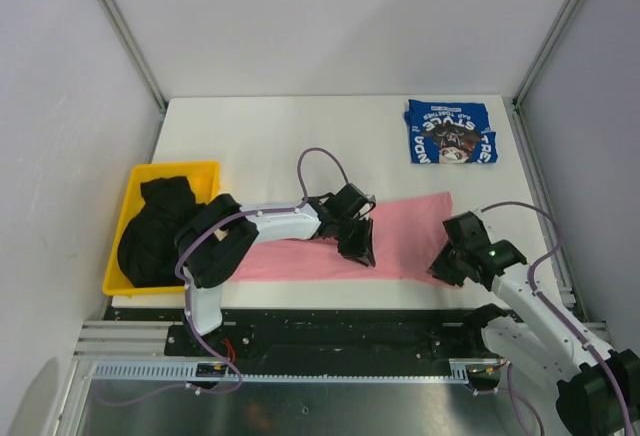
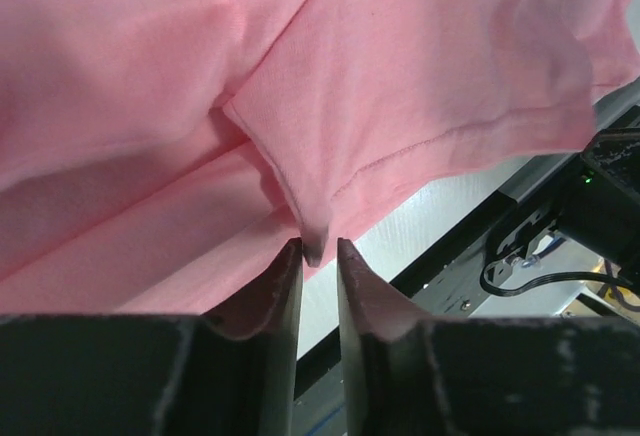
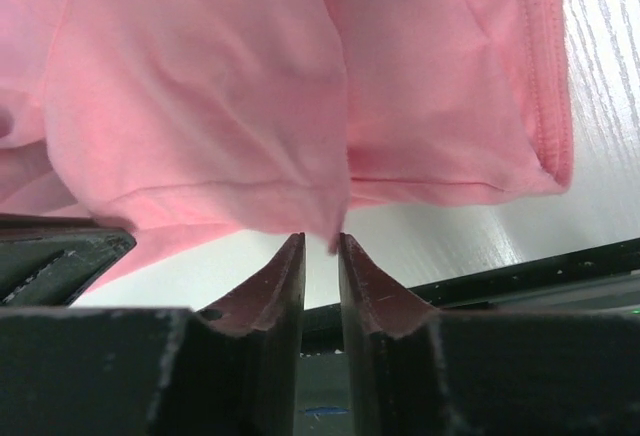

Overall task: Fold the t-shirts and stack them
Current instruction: Fold the other side of the tshirt into a rectangle, then rotate the tshirt 90 degrees

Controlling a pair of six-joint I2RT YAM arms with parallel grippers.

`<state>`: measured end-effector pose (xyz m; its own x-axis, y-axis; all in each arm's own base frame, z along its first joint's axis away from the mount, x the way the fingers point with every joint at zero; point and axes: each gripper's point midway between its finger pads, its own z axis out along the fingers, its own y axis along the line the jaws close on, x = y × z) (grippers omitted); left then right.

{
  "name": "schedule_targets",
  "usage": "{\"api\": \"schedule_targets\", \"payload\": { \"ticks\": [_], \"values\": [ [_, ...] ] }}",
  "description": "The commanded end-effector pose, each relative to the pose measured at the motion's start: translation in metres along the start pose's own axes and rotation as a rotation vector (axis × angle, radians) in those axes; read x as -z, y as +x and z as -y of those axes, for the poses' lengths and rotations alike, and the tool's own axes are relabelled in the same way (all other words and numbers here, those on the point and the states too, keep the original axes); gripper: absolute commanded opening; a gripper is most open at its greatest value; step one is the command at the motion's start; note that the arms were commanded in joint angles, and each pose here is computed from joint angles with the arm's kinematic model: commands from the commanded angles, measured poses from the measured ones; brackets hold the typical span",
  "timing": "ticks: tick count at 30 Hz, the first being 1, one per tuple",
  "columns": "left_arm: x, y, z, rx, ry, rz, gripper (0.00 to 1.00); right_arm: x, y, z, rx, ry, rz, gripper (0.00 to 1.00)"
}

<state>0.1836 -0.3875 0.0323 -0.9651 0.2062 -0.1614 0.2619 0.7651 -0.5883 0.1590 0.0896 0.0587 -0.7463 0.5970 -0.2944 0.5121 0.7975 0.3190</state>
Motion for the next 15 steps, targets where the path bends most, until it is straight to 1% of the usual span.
{"api": "schedule_targets", "payload": {
  "ticks": [1, 3, 5, 9, 15],
  "values": [
    [0.019, -0.005, 0.022, -0.050, 0.067, 0.029, 0.30, 0.016, -0.005, -0.015, -0.013, -0.090, 0.013, 0.31],
    [0.028, -0.006, 0.022, -0.059, 0.075, 0.042, 0.36, 0.026, -0.012, -0.020, -0.028, -0.116, 0.038, 0.37],
    [0.038, -0.007, 0.021, -0.067, 0.087, 0.055, 0.39, 0.031, -0.018, -0.025, -0.045, -0.130, 0.057, 0.39],
    [0.054, -0.010, 0.009, -0.070, 0.079, 0.083, 0.40, 0.023, -0.021, -0.036, -0.092, -0.120, 0.049, 0.37],
    [0.072, -0.020, -0.029, -0.053, -0.002, 0.129, 0.39, -0.001, -0.035, -0.059, -0.179, -0.117, 0.079, 0.38]
  ]
}}
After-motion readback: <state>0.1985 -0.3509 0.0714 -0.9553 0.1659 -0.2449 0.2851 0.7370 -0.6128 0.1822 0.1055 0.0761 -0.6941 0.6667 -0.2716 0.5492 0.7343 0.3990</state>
